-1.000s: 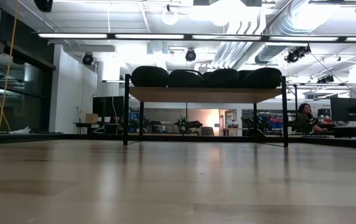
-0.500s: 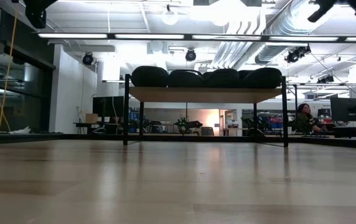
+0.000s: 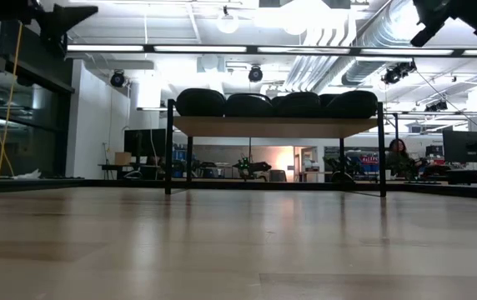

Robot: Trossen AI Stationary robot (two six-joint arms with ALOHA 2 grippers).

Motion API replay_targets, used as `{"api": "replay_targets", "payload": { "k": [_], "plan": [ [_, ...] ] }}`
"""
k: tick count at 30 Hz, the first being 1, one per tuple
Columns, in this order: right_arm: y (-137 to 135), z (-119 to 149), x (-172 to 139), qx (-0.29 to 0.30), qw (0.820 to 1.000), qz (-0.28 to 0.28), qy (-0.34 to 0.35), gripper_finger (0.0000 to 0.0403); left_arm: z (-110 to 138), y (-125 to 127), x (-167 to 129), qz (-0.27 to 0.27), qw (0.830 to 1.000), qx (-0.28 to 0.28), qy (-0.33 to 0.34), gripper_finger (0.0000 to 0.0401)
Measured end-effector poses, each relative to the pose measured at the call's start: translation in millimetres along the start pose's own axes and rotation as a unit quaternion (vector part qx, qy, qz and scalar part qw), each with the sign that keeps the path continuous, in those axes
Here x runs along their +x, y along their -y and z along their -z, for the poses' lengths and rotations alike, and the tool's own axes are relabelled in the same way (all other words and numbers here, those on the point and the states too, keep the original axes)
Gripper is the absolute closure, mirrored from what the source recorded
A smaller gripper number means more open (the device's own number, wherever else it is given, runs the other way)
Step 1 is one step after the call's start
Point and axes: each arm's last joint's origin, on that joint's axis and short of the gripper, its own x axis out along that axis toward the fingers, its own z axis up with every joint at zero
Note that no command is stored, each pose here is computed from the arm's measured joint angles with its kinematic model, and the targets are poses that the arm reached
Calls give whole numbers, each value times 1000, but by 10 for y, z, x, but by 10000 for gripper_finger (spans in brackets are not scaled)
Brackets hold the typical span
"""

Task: Pick and place slides into the shelf
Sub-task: Return to Home Position

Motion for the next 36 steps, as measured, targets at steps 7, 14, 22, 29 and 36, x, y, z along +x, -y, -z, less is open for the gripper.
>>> {"api": "replay_targets", "payload": {
  "k": [7, 14, 22, 29, 36],
  "plan": [
    [6, 20, -1, 3, 1000, 1, -10, 150, 153, -42, 46, -1, 1000, -5, -3, 185],
    [19, 49, -3, 20, 999, 10, -25, 150, 236, -65, 68, 1, 1000, -13, -2, 185],
    [37, 81, -6, 49, 998, 27, -37, 150, 417, -121, 99, -3, 1000, -25, -13, 185],
    [33, 86, -7, 47, 998, 20, -42, 150, 634, -183, 128, 18, 999, -47, 3, 185],
    [34, 86, -7, 50, 998, 20, -42, 150, 729, -214, 131, 14, 998, -60, -13, 185]
  ]
}}
